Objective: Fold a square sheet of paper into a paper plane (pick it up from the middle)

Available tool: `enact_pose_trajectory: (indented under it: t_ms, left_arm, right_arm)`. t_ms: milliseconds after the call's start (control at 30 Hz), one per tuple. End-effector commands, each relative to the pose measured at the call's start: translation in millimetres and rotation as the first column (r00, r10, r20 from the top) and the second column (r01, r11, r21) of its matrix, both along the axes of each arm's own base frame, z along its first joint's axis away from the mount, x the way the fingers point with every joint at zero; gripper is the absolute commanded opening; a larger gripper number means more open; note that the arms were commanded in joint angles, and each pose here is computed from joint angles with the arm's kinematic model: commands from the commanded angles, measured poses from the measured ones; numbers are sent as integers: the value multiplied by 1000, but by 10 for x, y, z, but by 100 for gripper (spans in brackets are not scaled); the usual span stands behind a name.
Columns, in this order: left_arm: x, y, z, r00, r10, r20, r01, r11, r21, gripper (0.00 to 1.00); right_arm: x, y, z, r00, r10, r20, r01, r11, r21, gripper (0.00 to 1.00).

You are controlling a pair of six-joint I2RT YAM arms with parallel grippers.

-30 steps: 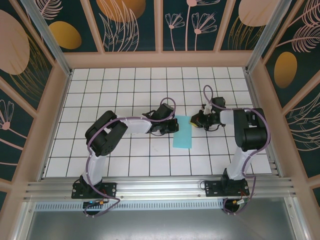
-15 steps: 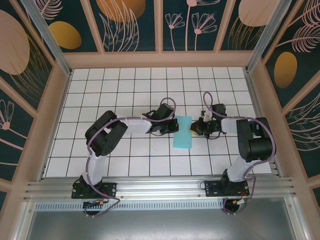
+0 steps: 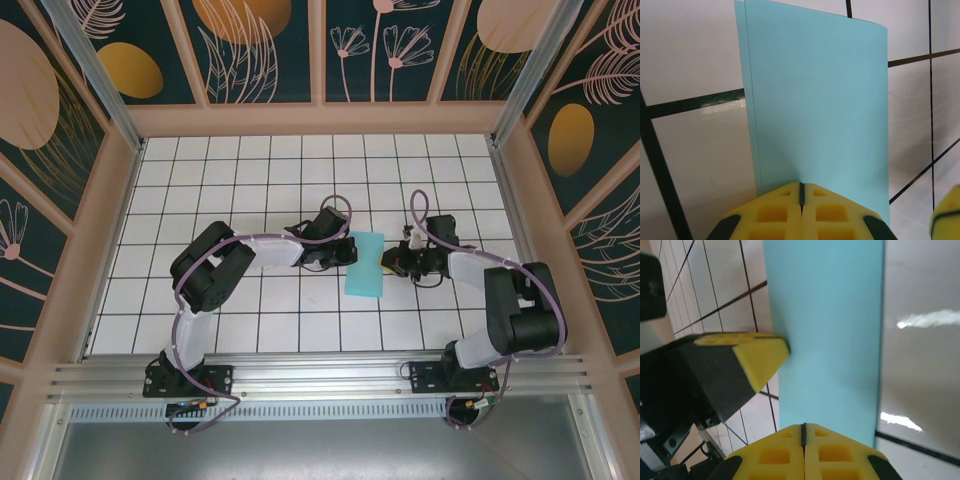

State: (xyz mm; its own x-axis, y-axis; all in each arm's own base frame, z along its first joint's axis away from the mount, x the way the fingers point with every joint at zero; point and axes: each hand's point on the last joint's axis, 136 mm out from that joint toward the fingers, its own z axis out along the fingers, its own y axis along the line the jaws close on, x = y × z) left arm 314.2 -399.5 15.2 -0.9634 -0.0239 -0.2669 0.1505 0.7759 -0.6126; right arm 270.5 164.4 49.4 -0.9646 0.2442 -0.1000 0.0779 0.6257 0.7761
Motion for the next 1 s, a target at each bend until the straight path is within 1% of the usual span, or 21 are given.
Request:
enact_pose_trajectory:
  t_ms: [0,200,267,367,433,533,600,833,967]
  left_arm:
    - [-192,245,-337,996,15,-85,-4,992,128,0]
    - [-201,258,-349,996,11,-87,1,991,134,0]
    - [-209,265,-357,996,11,-88,1,991,137,0]
    - [-202,277,-356,996,17,-88,-4,990,143,0]
    - [-193,281,-339,996,22,-83,-9,989,144,0]
    - [-192,268,-328,996,25,-84,-13,991,133,0]
    - [-190,258,-328,996,23,-85,-12,992,129,0]
    - [-194,252,-319,996,14,-83,-3,991,131,0]
    - [-193,259,-319,996,15,-83,-4,991,133,0]
  right_arm:
    - [-222,42,-160,997,19,-71,-18,1000,12,8]
    - [-386,-28,-416,991,15,-134,-20,999,-36,8]
    - [-391,-19,-379,991,21,-133,-25,999,-30,8]
    - [-377,-22,-228,995,20,-97,-23,999,-30,8]
    - [-400,18,-112,997,25,-70,-24,1000,4,9]
    - [-471,90,-68,997,42,-67,-40,998,39,9]
    - [-540,130,-117,995,62,-80,-60,998,32,9]
    - [-713,17,-467,987,39,-158,-47,998,-52,9]
    - [-726,18,-457,986,41,-164,-50,997,-51,9]
